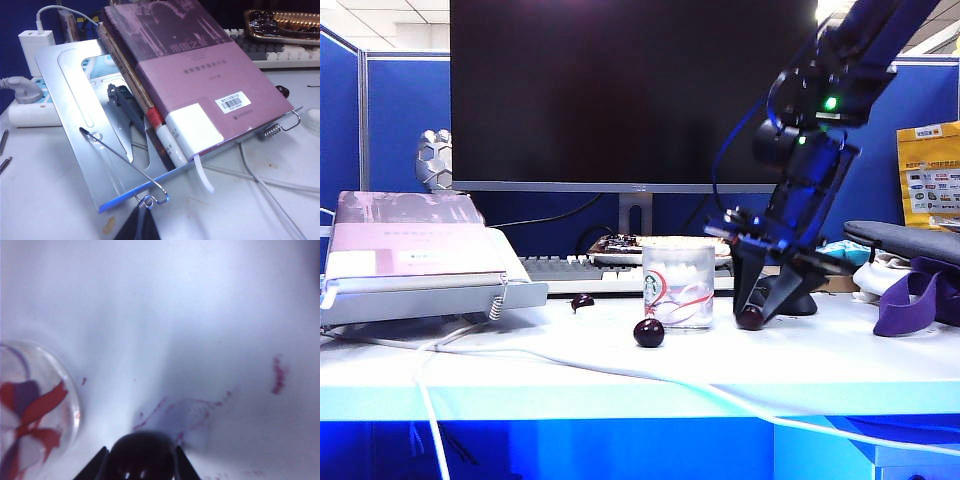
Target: Pick up the cherry on the right side of the glass and put it inside the glass.
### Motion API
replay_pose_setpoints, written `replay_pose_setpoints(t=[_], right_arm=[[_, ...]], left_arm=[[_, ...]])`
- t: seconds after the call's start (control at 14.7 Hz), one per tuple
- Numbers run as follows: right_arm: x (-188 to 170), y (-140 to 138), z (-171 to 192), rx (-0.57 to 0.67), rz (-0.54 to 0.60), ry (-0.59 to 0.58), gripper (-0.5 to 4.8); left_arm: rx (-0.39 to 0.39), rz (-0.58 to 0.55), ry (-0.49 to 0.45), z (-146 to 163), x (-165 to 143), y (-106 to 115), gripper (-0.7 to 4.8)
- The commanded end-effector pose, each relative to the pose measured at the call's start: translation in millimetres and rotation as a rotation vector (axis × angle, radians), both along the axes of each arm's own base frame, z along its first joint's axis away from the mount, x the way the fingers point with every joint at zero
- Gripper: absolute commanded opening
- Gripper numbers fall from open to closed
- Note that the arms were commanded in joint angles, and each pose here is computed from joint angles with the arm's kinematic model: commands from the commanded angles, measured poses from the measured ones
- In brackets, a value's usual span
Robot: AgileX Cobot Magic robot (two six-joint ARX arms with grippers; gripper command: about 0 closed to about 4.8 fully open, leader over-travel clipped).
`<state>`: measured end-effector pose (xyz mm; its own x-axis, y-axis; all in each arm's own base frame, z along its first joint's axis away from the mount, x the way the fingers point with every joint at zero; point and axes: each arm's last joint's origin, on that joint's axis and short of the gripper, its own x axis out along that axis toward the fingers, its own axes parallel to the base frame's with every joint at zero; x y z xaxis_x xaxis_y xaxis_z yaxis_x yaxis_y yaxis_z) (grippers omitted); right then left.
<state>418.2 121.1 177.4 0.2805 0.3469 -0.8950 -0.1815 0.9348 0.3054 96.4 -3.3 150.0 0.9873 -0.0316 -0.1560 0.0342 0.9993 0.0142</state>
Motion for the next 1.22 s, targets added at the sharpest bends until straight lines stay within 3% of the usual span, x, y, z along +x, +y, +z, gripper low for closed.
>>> replay_pose_setpoints(t=[0.07,0.48,0.61,0.82,1.22], right_arm=[[-1,-2,22,-0.003,-0.015,-0.083,1.75],[-14,-5,78,0.046,-0.016,-0.245,1.75],[-18,-3,94,0.130,0.027,-0.288,1.76],[-19,4,100,0.319,0.120,-0.277,1.76],[-22,35,82,0.311,0.184,-0.224,1.76]], left_arm=[[0.004,-0.004,0.009,-1,0,0,-0.05],[0.004,-0.004,0.009,-1,0,0,-0.05],[0.004,-0.004,0.009,-1,0,0,-0.05],[0.004,-0.004,0.009,-1,0,0,-0.05],[0.004,-0.004,0.009,-1,0,0,-0.05]])
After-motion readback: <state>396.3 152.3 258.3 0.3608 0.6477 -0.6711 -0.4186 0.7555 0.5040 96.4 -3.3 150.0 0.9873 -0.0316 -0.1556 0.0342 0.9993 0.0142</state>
